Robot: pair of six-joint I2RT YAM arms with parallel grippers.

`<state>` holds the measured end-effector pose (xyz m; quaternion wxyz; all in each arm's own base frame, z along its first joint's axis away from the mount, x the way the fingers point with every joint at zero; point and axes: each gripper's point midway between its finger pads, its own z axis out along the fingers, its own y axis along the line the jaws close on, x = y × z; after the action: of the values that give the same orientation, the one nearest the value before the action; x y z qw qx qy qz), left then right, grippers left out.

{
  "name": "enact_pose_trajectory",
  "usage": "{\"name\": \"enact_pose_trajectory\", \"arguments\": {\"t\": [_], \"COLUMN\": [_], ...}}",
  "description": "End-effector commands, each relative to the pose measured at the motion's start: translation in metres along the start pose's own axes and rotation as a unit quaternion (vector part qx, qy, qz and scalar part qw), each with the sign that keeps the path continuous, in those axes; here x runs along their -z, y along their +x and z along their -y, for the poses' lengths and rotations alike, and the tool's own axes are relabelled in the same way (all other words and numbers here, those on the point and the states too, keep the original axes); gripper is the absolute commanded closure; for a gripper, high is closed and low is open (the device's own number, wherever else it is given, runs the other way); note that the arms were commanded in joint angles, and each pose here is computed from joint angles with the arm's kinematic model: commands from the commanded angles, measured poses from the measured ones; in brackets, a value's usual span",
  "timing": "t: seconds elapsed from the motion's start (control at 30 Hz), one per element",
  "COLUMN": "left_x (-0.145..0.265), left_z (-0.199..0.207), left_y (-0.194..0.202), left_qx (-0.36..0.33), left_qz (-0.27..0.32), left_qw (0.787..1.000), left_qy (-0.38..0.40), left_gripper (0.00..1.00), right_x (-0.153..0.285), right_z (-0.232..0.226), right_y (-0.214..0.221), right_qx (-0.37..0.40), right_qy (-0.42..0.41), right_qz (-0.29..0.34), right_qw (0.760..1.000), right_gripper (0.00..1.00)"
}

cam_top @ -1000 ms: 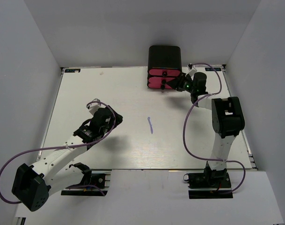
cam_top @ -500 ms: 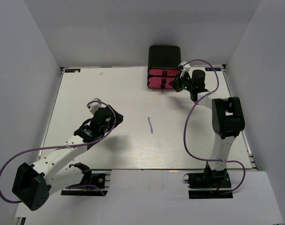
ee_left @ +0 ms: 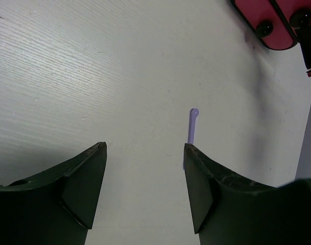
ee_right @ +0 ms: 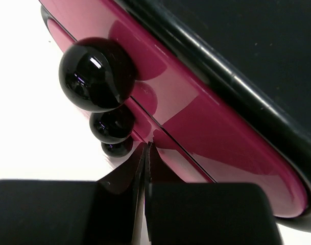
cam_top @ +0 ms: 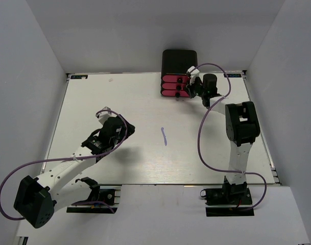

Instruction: Organize the makeup

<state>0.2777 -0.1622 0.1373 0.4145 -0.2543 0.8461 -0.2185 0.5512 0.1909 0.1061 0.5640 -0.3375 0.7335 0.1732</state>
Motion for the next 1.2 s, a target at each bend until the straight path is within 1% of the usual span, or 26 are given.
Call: {"name": "enact_pose_trajectory", "arguments": {"t": [0.0, 0.23, 0.3, 0.33, 0.37, 0.4, 0.43, 0.47, 0.5, 0.53, 0.57, 0.6, 0.63, 0.67, 0.7, 0.73, 0.77, 0.8, 0.83, 0.87, 0.9, 1.0, 1.07, 1.1, 1.13, 1.17], "left_x": [0.005, 0.001, 0.0, -0.003, -0.004, -0.007, -0.017, -0.019, -0.025, -0.045, -0.05, -0.059, -0.07, -0.088, -0.097, -0.104, -0.124, -0.133, -0.153, -0.16, -0.169, -0.199, -0.217, -0.221, -0.228, -0.236], "left_z": [0.009, 0.019, 0.034, 0.035, 0.051, 0.059, 0.058, 0.076, 0.082, 0.078, 0.101, 0.11, 0.116, 0.133, 0.141, 0.153, 0.159, 0.167, 0.16, 0.177, 0.182, 0.193, 0.194, 0.198, 0.197, 0.204], "left_y": [-0.004, -0.001, -0.003, 0.007, 0.004, 0.003, 0.017, 0.011, 0.013, 0.029, 0.024, 0.028, 0.029, 0.04, 0.043, 0.041, 0.05, 0.045, 0.059, 0.052, 0.053, 0.058, 0.06, 0.057, 0.057, 0.054], "left_qx": [0.0, -0.004, 0.003, 0.002, 0.012, 0.019, 0.016, 0.024, 0.023, 0.016, 0.016, 0.011, 0.01, 0.009, 0.013, 0.029, 0.034, 0.053, 0.057, 0.064, 0.072, 0.105, 0.125, 0.143, 0.148, 0.153], "left_qz": [0.005, -0.003, 0.002, -0.015, -0.008, -0.005, -0.027, -0.014, -0.018, -0.04, -0.044, -0.054, -0.057, -0.085, -0.089, -0.087, -0.099, -0.093, -0.105, -0.1, -0.101, -0.105, -0.097, -0.09, -0.086, -0.079], "left_qw": [1.0, 0.999, 0.997, 0.996, 0.992, 0.988, 0.987, 0.981, 0.979, 0.982, 0.976, 0.975, 0.975, 0.969, 0.967, 0.963, 0.961, 0.958, 0.96, 0.956, 0.954, 0.951, 0.951, 0.948, 0.949, 0.948], "left_qy": [0.016, 0.038, 0.074, 0.087, 0.126, 0.15, 0.155, 0.19, 0.2, 0.184, 0.211, 0.216, 0.216, 0.233, 0.239, 0.255, 0.255, 0.267, 0.254, 0.269, 0.272, 0.272, 0.267, 0.269, 0.265, 0.269], "left_gripper": [0.28, 0.28, 0.27, 0.27, 0.26, 0.26, 0.26, 0.26, 0.26, 0.26, 0.26, 0.27, 0.28, 0.3, 0.36, 0.4, 0.45, 0.54, 0.59, 0.64, 0.69, 0.77, 0.76, 0.74, 0.65, 0.61], "right_x": [-0.002, 0.008, 0.018, 0.024, 0.027, 0.044, 0.052, 0.061, 0.075, 0.082, 0.091, 0.102, 0.107, 0.113, 0.118, 0.122, 0.131, 0.135, 0.139, 0.143, 0.146, 0.155, 0.159, 0.161, 0.163, 0.163], "right_z": [0.021, 0.021, 0.009, 0.006, -0.001, -0.01, -0.014, -0.023, -0.018, -0.018, -0.021, -0.013, -0.015, -0.01, -0.009, -0.015, -0.016, -0.017, -0.016, -0.017, -0.017, -0.011, -0.01, -0.01, -0.009, -0.008], "right_y": [-0.026, -0.034, -0.044, -0.044, -0.019, -0.048, -0.045, -0.03, -0.041, -0.048, -0.032, -0.04, -0.032, -0.029, -0.031, -0.024, -0.023, -0.023, -0.023, -0.027, -0.024, -0.023, -0.022, -0.02, -0.021, -0.02], "right_qx": [0.039, 0.037, 0.035, 0.035, 0.025, 0.046, 0.047, 0.042, 0.05, 0.05, 0.032, 0.024, -0.01, -0.031, -0.048, -0.076, -0.088, -0.094, -0.1, -0.101, -0.108, -0.127, -0.136, -0.14, -0.143, -0.144], "right_qy": [0.034, 0.034, 0.012, 0.006, -0.001, -0.019, -0.02, -0.024, 0.0, 0.016, 0.028, 0.058, 0.063, 0.073, 0.075, 0.067, 0.059, 0.06, 0.062, 0.062, 0.064, 0.078, 0.08, 0.082, 0.084, 0.085], "right_qz": [0.024, 0.031, 0.036, 0.034, 0.009, 0.036, 0.033, 0.019, 0.027, 0.042, 0.028, 0.034, 0.019, 0.01, 0.006, -0.006, -0.002, 0.001, 0.003, 0.007, 0.005, 0.007, 0.009, 0.009, 0.013, 0.014], "right_qw": [0.998, 0.998, 0.999, 0.999, 1.0, 0.998, 0.998, 0.999, 0.998, 0.998, 0.999, 0.997, 0.998, 0.997, 0.996, 0.995, 0.994, 0.994, 0.993, 0.993, 0.992, 0.989, 0.987, 0.987, 0.986, 0.986], "right_gripper": [0.97, 0.96, 0.95, 0.94, 0.9, 0.87, 0.76, 0.67, 0.58, 0.43, 0.12, 0.11, 0.11, 0.11, 0.11, 0.28, 0.45, 0.81, 0.96, 1.0, 1.0, 1.0, 1.0, 1.0, 1.0, 1.0]}}
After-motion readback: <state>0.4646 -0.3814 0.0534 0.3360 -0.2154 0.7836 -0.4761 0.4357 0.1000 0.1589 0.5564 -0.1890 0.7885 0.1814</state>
